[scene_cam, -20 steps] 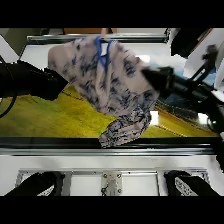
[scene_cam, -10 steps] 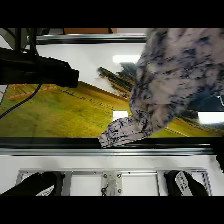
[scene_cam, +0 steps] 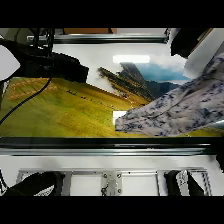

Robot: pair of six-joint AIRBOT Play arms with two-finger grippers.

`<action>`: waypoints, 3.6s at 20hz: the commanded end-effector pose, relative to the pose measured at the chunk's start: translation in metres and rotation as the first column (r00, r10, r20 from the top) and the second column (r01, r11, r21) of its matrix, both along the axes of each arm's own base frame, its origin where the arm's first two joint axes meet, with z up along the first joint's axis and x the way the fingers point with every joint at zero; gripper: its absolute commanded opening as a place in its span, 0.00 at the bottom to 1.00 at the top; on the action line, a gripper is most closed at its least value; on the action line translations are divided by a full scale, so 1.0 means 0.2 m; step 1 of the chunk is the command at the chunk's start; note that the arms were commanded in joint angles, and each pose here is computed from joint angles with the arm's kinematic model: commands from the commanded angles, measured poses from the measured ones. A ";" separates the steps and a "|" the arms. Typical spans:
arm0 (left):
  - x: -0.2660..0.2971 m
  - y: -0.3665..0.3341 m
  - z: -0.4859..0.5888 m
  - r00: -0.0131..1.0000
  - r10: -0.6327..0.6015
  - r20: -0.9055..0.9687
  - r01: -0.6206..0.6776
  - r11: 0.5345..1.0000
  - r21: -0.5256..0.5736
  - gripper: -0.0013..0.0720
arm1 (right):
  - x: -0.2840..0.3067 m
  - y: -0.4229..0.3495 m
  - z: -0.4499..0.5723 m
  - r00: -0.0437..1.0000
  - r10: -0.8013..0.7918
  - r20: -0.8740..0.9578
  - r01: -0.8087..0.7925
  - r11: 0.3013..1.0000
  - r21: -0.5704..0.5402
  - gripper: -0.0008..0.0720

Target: Fold the clothes and pants, and hang the long-sleeved shirts on hangers.

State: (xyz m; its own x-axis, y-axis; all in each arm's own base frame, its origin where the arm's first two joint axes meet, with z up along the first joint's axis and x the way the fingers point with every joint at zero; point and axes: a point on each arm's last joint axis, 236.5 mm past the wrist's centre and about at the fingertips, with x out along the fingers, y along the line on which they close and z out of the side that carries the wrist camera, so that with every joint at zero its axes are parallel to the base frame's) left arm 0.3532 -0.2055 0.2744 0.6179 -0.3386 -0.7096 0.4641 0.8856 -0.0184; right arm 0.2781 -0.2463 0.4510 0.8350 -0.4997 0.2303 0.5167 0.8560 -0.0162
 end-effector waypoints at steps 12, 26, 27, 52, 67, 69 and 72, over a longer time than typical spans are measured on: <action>0.01 0.00 0.00 1.000 -0.020 0.018 0.020 1.000 0.017 0.04 | -0.62 -0.47 0.33 0.869 -0.479 0.120 0.484 0.875 -0.009 0.02; 0.01 -0.01 0.00 1.000 -0.021 0.016 0.020 1.000 0.018 0.04 | -0.91 -0.69 -0.06 0.774 -0.622 -0.118 0.632 0.745 0.216 0.02; 0.01 -0.01 0.00 1.000 -0.021 0.017 0.020 1.000 0.018 0.04 | -0.91 -0.68 -0.08 0.774 -0.620 -0.131 0.632 0.741 0.224 0.02; 0.27 0.11 -0.22 0.987 0.040 -0.156 -0.069 0.980 -0.186 0.04 | 0.50 1.38 -0.27 0.539 0.814 -0.216 -0.802 0.575 0.162 0.65; 0.01 0.15 -0.68 0.967 0.093 -0.236 -0.162 0.941 -0.296 0.04 | 0.24 2.78 -1.58 -0.363 0.815 -0.451 -0.764 0.017 0.645 0.65; 0.01 0.15 -0.67 0.969 0.093 -0.231 -0.161 0.941 -0.299 0.04 | 0.23 2.78 -1.58 -0.364 0.815 -0.451 -0.764 0.016 0.645 0.37; 0.01 0.15 -0.67 0.968 0.093 -0.231 -0.162 0.941 -0.298 0.04 | 0.24 2.78 -1.58 -0.363 0.815 -0.452 -0.764 0.016 0.644 0.03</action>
